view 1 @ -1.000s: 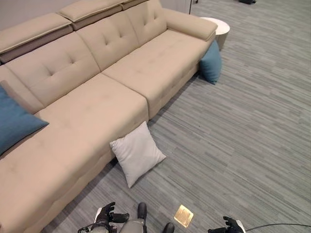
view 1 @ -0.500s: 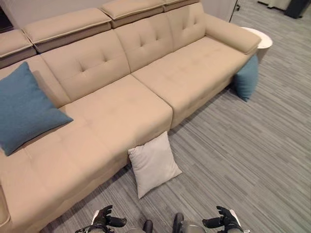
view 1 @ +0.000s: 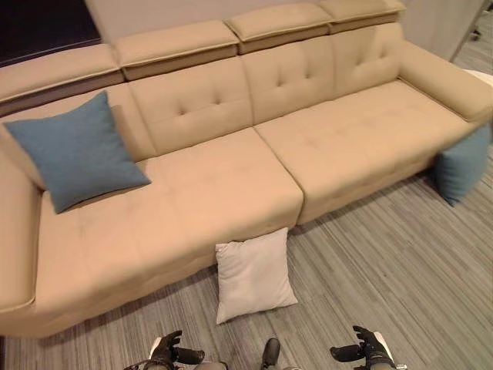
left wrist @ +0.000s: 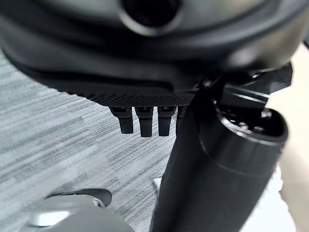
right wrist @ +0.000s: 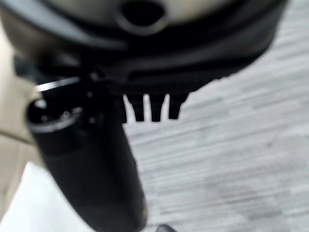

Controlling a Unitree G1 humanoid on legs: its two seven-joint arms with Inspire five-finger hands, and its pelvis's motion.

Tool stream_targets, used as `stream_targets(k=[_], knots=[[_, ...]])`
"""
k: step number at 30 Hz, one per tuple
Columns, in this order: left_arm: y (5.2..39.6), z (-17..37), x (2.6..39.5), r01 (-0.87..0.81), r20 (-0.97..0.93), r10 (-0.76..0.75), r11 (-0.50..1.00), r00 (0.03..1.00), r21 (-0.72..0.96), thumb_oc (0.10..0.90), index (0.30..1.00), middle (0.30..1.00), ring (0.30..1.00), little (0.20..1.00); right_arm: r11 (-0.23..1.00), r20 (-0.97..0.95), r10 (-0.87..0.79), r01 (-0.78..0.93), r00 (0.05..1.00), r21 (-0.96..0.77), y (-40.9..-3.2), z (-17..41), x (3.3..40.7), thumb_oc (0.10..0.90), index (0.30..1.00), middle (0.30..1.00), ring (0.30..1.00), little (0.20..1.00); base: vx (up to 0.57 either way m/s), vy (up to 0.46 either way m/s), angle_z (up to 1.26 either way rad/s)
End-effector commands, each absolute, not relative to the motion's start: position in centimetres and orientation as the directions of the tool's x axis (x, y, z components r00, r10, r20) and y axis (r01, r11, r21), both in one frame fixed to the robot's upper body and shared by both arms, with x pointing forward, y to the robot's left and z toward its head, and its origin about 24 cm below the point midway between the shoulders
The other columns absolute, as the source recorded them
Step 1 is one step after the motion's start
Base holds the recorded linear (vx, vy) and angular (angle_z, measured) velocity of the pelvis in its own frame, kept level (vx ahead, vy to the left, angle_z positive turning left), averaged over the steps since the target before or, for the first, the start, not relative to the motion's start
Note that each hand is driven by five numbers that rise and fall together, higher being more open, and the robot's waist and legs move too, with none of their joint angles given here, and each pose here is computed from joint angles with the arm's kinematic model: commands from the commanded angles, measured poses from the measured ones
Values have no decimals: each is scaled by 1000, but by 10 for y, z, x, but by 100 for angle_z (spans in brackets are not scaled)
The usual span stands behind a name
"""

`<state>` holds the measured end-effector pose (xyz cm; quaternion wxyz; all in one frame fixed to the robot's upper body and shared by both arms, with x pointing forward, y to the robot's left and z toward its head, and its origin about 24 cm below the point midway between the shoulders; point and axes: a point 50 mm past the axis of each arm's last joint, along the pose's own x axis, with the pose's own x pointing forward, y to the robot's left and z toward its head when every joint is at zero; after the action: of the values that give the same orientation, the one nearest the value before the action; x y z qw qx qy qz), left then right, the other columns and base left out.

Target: Pick up all the scattered cushions and arrange them neatly on the sofa.

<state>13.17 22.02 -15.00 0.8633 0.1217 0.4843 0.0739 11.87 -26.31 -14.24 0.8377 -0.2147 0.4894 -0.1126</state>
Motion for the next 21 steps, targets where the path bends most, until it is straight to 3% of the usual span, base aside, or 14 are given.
stream_targets(k=[1,11,21], knots=[[207,-150,137,58,-808,200,959,555,277,800,900,900,900,900,867,-749,-457,51,479,-496,-279,-139,109,800,900,900,900,900,199,2,106],[227,-155,112,31,-840,257,951,478,309,800,900,900,900,900,881,-769,-410,-4,491,-473,-264,-143,113,800,900,900,900,900,138,86,-3],[235,-147,129,10,-799,275,943,535,332,800,900,900,900,900,881,-751,-393,-15,530,-472,-262,-139,127,800,900,900,900,900,88,40,11]])
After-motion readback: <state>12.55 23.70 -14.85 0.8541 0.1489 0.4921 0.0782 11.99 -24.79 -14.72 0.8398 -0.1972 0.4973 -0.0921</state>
